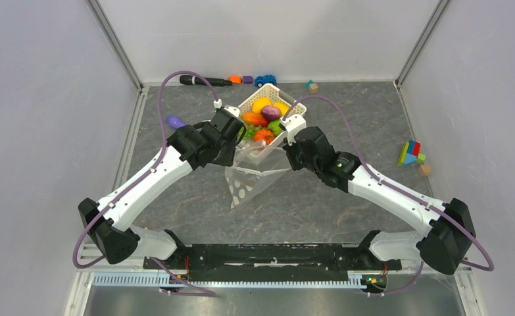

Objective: Place the food in the zip-top bag and seal the zipper
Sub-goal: Open the zipper of the food storage bag at the center of the board.

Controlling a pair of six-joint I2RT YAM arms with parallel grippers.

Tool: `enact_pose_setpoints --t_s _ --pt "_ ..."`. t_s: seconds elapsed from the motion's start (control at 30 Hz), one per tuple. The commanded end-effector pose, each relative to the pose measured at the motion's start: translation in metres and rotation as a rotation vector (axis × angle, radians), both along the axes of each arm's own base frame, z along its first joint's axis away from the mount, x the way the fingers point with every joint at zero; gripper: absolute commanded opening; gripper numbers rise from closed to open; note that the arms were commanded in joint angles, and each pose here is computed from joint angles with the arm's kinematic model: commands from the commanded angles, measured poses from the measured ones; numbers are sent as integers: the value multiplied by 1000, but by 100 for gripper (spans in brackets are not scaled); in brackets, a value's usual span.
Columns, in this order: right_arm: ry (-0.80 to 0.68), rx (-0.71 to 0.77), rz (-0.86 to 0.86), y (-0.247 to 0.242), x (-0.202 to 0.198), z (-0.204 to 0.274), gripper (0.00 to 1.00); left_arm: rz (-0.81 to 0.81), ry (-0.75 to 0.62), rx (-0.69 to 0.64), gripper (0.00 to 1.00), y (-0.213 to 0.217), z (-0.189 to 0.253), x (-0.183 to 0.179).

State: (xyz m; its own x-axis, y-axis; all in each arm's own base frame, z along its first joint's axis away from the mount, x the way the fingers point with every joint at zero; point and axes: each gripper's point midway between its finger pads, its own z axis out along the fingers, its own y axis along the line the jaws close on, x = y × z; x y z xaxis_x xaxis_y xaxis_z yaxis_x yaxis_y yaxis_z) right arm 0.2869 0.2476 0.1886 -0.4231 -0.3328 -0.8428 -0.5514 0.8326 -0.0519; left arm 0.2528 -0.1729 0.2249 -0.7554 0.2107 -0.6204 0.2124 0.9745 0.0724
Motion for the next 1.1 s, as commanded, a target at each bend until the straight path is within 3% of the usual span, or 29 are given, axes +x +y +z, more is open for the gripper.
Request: enact_pose_setpoints --t_s 0.0,0.07,0.13,0.2,0.27,0.37,0.5,0.7,0.87,1.03,1.07 --pt "-8 119 -41 7 7 13 0 -6 10 34 59 8 -1 -1" --pt "-6 209 21 27 5 24 0 -13 22 -62 61 -11 -4 0" --pt "6 271 46 40 2 29 0 -11 34 -127 73 -22 -8 -1" --pt "-3 319 50 45 1 35 0 1 41 -155 67 -26 -11 -2" --pt "-18 344 55 46 1 41 0 43 30 -138 47 -19 -13 0" --pt "-33 310 70 45 3 40 0 115 -22 -99 3 -1 -3 2" --pt "-33 276 161 47 6 39 0 182 -121 -41 2 29 23 2" --pt "-37 218 152 28 25 27 0 327 -199 118 2 85 40 -4" --pt "-39 294 386 63 7 28 2 230 -160 75 2 67 29 -4" --pt "-70 398 553 93 -1 61 51 119 -63 -5 2 30 8 0" --pt "-86 418 571 96 -2 72 65 112 -43 2 2 27 3 1"
